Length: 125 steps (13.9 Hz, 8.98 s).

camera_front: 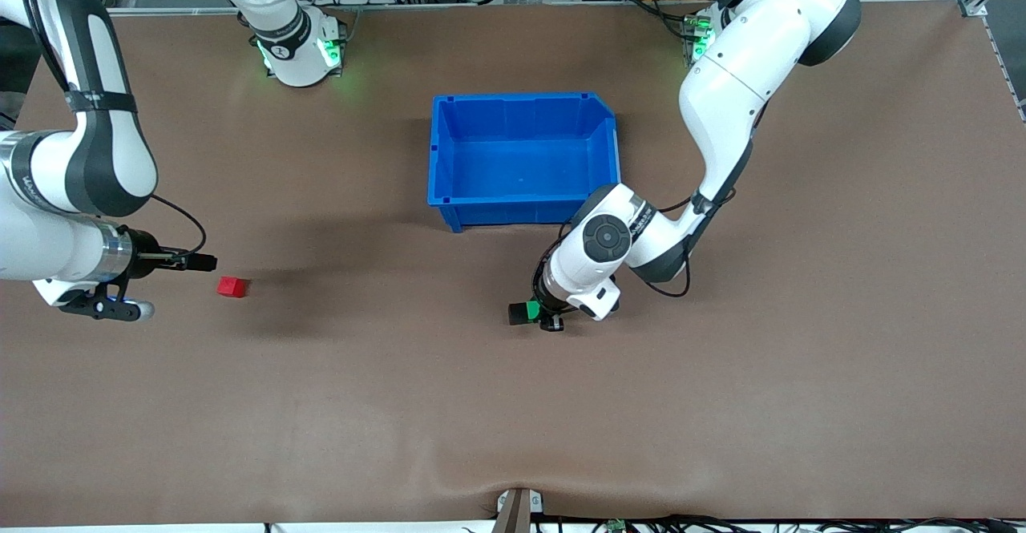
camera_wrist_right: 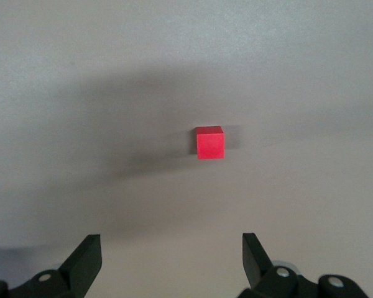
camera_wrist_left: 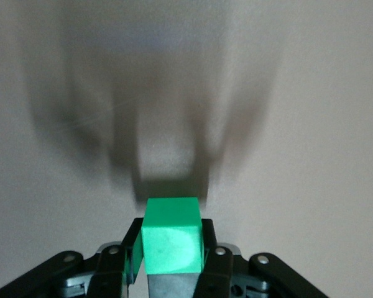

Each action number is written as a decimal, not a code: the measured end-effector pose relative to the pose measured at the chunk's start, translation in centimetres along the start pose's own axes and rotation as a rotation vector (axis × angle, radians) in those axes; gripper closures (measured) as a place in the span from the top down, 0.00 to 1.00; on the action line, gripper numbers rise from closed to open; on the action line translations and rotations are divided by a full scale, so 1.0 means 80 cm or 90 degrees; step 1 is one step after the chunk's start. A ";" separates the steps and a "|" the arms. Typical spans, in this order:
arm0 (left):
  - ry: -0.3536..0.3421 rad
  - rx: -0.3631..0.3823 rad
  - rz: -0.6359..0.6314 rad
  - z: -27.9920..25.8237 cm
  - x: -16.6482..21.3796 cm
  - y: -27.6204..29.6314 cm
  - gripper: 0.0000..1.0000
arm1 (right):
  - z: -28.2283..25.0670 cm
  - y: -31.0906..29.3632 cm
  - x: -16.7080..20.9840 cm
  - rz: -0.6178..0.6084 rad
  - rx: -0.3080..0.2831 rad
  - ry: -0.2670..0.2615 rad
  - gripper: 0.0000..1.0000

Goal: Attach green and red cubes to black cube
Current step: 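Set the green cube beside the black cube while the right gripper approaches the red cube, then open the left gripper and withdraw it while the right gripper lowers, then close the right gripper on the red cube and lift it, then carry the red cube with the right gripper toward the black cube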

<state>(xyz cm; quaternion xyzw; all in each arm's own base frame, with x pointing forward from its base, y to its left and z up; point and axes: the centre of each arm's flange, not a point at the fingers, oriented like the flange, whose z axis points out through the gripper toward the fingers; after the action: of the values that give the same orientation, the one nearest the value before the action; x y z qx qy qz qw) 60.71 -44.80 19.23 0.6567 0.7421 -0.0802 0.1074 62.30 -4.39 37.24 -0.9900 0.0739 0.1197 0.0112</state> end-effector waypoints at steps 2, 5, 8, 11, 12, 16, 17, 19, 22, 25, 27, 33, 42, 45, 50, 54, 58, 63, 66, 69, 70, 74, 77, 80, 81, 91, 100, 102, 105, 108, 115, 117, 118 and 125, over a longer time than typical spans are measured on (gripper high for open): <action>-0.001 -0.001 0.003 0.001 -0.003 -0.003 0.40 | 0.003 0.000 0.001 0.000 0.000 0.000 1.00; 0.000 -0.001 0.007 -0.002 -0.007 -0.004 0.40 | 0.013 0.000 0.006 0.000 0.001 -0.004 1.00; 0.036 0.036 0.060 -0.001 -0.008 -0.013 0.40 | 0.026 0.000 0.011 0.000 0.002 -0.011 1.00; 0.057 0.057 0.102 -0.006 -0.019 -0.027 0.40 | 0.035 0.001 0.014 0.001 0.002 -0.015 1.00; 0.060 0.057 0.107 -0.007 -0.020 -0.029 0.40 | 0.039 0.003 0.016 0.003 0.003 -0.015 1.00; 0.066 0.055 0.118 -0.006 -0.024 -0.033 0.40 | 0.057 0.009 0.023 0.007 0.006 -0.005 1.00; 0.067 0.054 0.118 -0.006 -0.023 -0.032 0.41 | 0.061 0.010 0.024 0.008 0.007 -0.006 1.00; 0.068 0.053 0.117 -0.007 -0.022 -0.030 0.54 | 0.066 0.012 0.026 0.010 0.008 -0.004 1.00; 0.065 0.040 0.113 -0.021 -0.020 -0.019 0.84 | 0.075 0.020 0.030 0.016 0.010 -0.002 1.00; 0.069 0.028 0.125 -0.064 -0.017 0.001 1.00 | 0.086 0.023 0.035 0.019 0.012 -0.002 1.00; 0.082 0.027 0.172 -0.113 -0.008 0.018 1.00 | 0.090 0.023 0.037 0.019 0.013 0.001 1.00; 0.126 0.050 0.311 -0.230 0.010 0.030 1.00 | 0.113 0.030 0.047 0.025 0.017 0.007 1.00; 0.174 0.139 0.406 -0.301 0.090 0.053 1.00 | 0.138 0.035 0.057 0.029 0.020 0.013 1.00; 0.182 0.168 0.469 -0.327 0.122 0.051 1.00 | 0.146 0.040 0.060 0.033 0.022 0.015 1.00; 0.192 0.216 0.548 -0.339 0.171 0.034 1.00 | 0.160 0.041 0.067 0.034 0.024 0.024 1.00; 0.177 0.247 0.642 -0.356 0.230 0.044 1.00 | 0.177 0.043 0.071 0.035 0.026 0.023 1.00; 0.165 0.239 0.775 -0.404 0.241 0.043 1.00 | 0.188 0.045 0.073 0.037 0.027 0.019 0.99; 0.180 0.208 0.864 -0.464 0.234 0.031 1.00 | 0.200 0.046 0.074 0.038 0.028 0.010 0.88; 0.188 0.196 0.908 -0.494 0.237 0.028 1.00 | 0.209 0.049 0.075 0.040 0.028 0.006 0.80; 0.178 0.234 0.965 -0.523 0.248 0.013 1.00 | 0.212 0.056 0.075 0.046 0.030 0.004 0.73; 0.177 0.244 0.977 -0.535 0.255 0.009 1.00 | 0.212 0.057 0.075 0.046 0.030 0.004 0.65; 0.147 0.249 1.033 -0.599 0.304 -0.004 1.00 | 0.216 0.058 0.075 0.047 0.030 0.001 0.59; 0.142 0.229 1.074 -0.647 0.351 -0.008 1.00 | 0.222 0.058 0.075 0.047 0.031 -0.004 0.57; 0.151 0.214 1.080 -0.672 0.365 -0.015 1.00 | 0.223 0.059 0.075 0.048 0.031 -0.005 0.40; 0.152 0.213 1.083 -0.674 0.361 -0.018 1.00 | 0.223 0.060 0.075 0.048 0.031 -0.006 0.40; 0.158 0.212 1.080 -0.663 0.313 -0.032 1.00 | 0.207 0.051 0.073 0.099 0.030 -0.053 0.40; 0.157 0.219 1.077 -0.675 0.314 -0.050 1.00 | 0.193 -0.002 0.071 0.215 0.018 -0.076 0.40; 0.156 0.217 1.077 -0.676 0.313 -0.051 1.00 | 0.191 -0.013 0.070 0.237 0.018 -0.079 0.40; 0.150 0.222 1.074 -0.675 0.315 -0.052 1.00 | 0.189 -0.035 0.068 0.279 0.021 -0.081 0.40; 0.148 0.224 1.070 -0.674 0.320 -0.052 1.00 | 0.186 -0.058 0.065 0.314 0.024 -0.083 0.40; 0.145 0.227 1.066 -0.671 0.324 -0.051 1.00 | 0.179 -0.092 0.063 0.376 0.041 -0.090 0.40; 0.143 0.231 1.066 -0.668 0.325 -0.051 1.00 | 0.176 -0.105 0.062 0.398 0.044 -0.091 0.40; 0.141 0.233 1.065 -0.666 0.325 -0.052 1.00 | 0.175 -0.113 0.061 0.409 0.043 -0.090 0.40; 0.139 0.236 1.065 -0.663 0.326 -0.052 1.00 | 0.162 -0.157 0.057 0.469 0.063 -0.095 0.40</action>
<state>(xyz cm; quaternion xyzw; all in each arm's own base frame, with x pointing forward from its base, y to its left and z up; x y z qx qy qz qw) 50.73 -6.54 63.38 0.9983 -0.0041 -0.0312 -0.0498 65.50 7.91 23.65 -0.8837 0.4298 0.1841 0.0203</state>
